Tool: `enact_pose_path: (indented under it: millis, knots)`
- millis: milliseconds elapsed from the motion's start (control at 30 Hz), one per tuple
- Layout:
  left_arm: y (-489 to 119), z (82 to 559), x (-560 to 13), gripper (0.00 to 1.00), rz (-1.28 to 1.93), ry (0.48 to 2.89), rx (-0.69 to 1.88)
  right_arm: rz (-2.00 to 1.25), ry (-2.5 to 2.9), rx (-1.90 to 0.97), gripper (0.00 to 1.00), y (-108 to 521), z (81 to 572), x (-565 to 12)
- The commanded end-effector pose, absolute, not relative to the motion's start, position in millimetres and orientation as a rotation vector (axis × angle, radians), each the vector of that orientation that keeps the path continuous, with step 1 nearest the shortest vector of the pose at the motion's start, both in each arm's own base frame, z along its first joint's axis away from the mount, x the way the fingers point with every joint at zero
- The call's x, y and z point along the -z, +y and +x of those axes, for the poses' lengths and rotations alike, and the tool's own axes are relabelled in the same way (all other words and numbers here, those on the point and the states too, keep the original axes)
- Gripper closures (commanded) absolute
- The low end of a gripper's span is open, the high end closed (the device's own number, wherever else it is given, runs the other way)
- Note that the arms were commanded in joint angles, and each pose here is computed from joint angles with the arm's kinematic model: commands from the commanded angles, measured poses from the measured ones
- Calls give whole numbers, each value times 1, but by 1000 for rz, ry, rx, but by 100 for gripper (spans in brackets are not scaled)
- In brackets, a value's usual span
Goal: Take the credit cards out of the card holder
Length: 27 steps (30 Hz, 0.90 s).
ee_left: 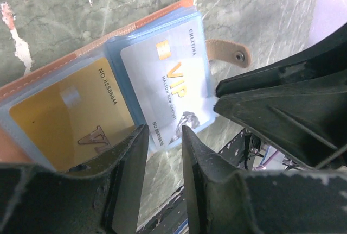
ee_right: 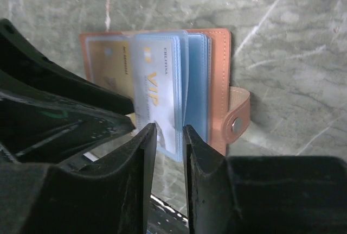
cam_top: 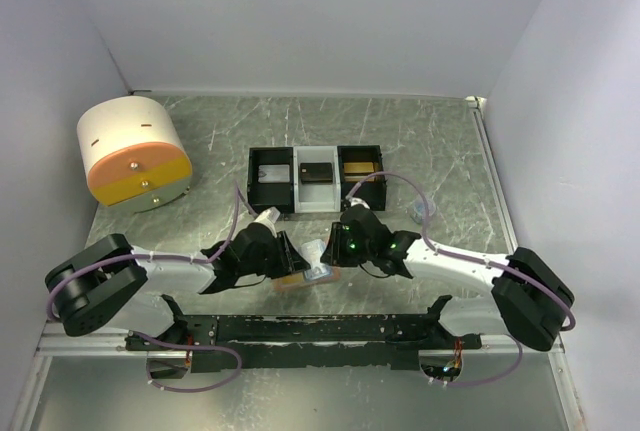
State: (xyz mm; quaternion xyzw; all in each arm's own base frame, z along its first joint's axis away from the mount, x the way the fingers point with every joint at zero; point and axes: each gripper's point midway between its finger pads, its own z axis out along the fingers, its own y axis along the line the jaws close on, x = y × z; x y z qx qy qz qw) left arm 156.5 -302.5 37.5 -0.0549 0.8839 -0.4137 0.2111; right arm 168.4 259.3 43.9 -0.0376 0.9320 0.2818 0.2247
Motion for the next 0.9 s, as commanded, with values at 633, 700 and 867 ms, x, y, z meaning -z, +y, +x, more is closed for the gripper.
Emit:
enact_pose_path:
  millis: [633,700,867]
  knots:
    - [-308,156,-41,58,-116,2455,1155,-202,2531,-709,58,266,185,-59]
    - [-308,156,-42,58,-113,2455,1152,-234,2526,-807,65,280,181,-62]
    - [-309,158,-42,58,-103,2460,1144,-206,2569,-838,73,289,179,-41]
